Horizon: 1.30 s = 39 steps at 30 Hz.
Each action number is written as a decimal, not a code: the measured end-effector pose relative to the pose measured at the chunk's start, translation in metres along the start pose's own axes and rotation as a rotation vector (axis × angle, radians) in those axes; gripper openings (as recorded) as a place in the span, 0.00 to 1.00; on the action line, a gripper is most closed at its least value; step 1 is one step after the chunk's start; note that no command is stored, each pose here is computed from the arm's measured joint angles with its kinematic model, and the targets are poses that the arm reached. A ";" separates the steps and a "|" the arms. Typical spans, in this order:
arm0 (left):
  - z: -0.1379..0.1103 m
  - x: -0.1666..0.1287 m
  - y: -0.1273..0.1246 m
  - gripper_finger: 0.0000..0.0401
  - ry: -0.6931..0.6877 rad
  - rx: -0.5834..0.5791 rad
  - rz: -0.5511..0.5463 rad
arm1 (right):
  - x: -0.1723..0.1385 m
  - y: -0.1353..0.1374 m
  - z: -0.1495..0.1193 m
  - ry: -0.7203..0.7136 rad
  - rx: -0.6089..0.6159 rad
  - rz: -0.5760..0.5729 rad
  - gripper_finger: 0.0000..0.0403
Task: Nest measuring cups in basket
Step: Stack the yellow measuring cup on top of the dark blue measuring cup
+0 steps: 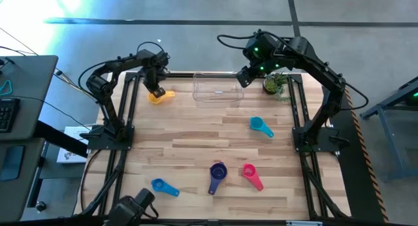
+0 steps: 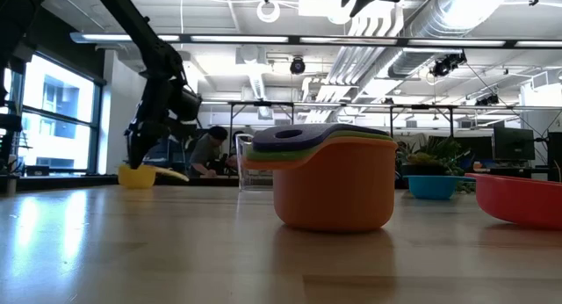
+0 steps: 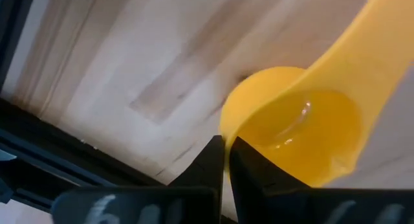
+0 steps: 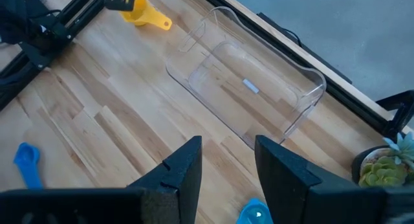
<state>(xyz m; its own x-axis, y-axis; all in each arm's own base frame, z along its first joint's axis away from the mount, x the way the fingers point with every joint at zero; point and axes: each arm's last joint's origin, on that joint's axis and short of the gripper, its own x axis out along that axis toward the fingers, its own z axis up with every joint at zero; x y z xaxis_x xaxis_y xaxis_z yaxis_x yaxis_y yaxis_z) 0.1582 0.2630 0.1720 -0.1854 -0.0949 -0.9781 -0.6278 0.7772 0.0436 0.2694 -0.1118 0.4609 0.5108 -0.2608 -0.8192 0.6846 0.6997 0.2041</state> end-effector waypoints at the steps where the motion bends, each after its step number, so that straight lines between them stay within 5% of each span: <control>1: -0.001 -0.003 -0.004 0.01 -0.002 0.013 0.003 | 0.000 0.000 0.000 0.000 0.008 0.000 0.33; 10: -0.018 -0.042 -0.055 0.01 -0.047 0.162 0.045 | 0.000 0.000 0.000 0.002 0.006 0.003 0.33; 21: -0.068 -0.088 -0.128 0.01 -0.126 0.363 0.097 | 0.000 0.000 0.000 0.002 0.005 0.004 0.33; 39: -0.128 -0.100 -0.242 0.01 -0.302 0.615 0.019 | 0.000 0.002 -0.001 0.028 -0.010 0.052 0.33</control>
<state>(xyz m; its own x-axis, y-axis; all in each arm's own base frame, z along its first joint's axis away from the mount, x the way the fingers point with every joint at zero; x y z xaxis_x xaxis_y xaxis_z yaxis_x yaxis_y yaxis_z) 0.2324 0.0048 0.2854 0.0831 0.0306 -0.9961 -0.0660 0.9975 0.0251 0.2701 -0.1093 0.4607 0.5304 -0.2057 -0.8224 0.6527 0.7181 0.2414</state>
